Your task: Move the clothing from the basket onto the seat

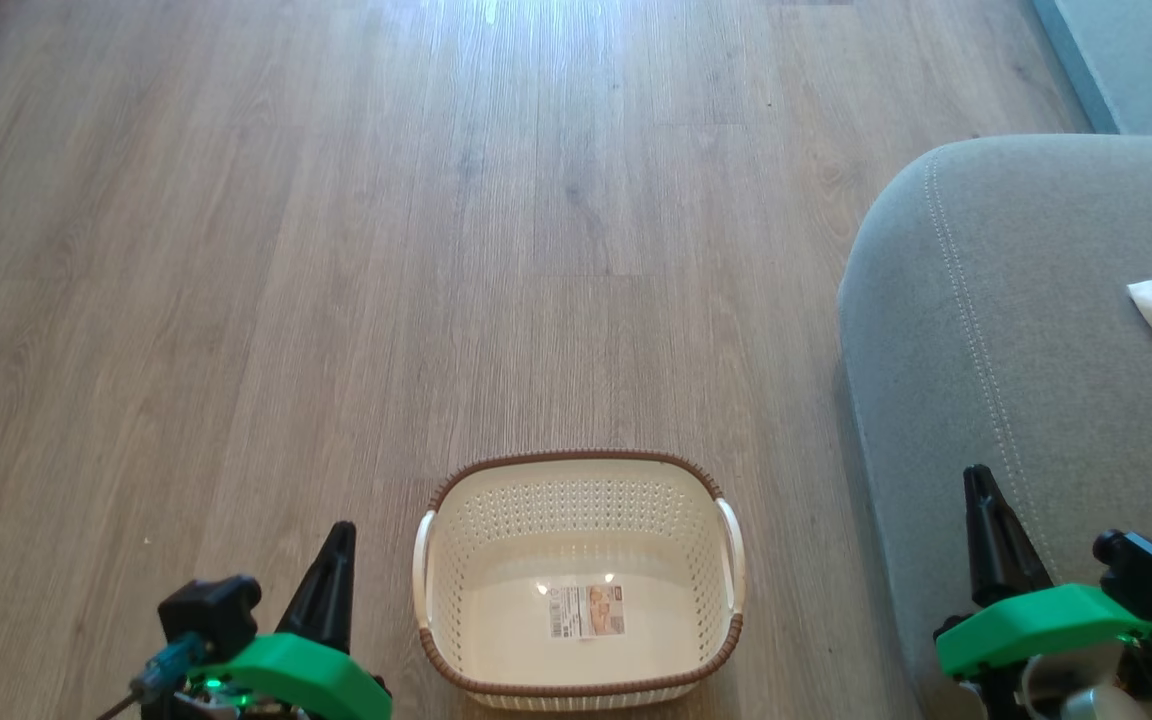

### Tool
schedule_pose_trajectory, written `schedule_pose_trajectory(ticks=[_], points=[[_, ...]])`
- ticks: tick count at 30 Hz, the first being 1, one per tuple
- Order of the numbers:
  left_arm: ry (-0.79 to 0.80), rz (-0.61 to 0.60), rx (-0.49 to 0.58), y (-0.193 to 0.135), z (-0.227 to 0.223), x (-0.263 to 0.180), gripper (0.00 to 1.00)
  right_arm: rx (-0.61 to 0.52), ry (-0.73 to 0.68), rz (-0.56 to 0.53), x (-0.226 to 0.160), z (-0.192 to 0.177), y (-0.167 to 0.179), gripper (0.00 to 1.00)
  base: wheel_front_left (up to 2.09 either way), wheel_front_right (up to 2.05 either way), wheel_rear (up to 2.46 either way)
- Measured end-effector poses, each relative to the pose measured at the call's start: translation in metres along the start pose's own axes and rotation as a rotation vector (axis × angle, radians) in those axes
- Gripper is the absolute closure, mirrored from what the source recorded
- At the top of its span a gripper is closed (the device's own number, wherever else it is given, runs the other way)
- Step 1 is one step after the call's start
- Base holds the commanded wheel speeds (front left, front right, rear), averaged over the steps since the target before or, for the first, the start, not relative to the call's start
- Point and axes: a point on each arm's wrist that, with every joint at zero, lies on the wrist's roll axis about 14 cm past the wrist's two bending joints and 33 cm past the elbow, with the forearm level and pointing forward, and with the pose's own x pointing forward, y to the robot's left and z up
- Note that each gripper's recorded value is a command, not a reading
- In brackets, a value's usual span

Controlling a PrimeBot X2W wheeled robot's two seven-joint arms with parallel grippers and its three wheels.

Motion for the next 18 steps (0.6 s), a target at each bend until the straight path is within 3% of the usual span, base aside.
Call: schedule_pose_trajectory(ticks=[18], points=[[0.015, 0.038, -0.197, 0.009, 0.003, 0.007, 1.00, 0.185, 0.015, -0.059, -0.001, -0.001, -0.013, 1.00, 0.00, 0.00, 0.00]])
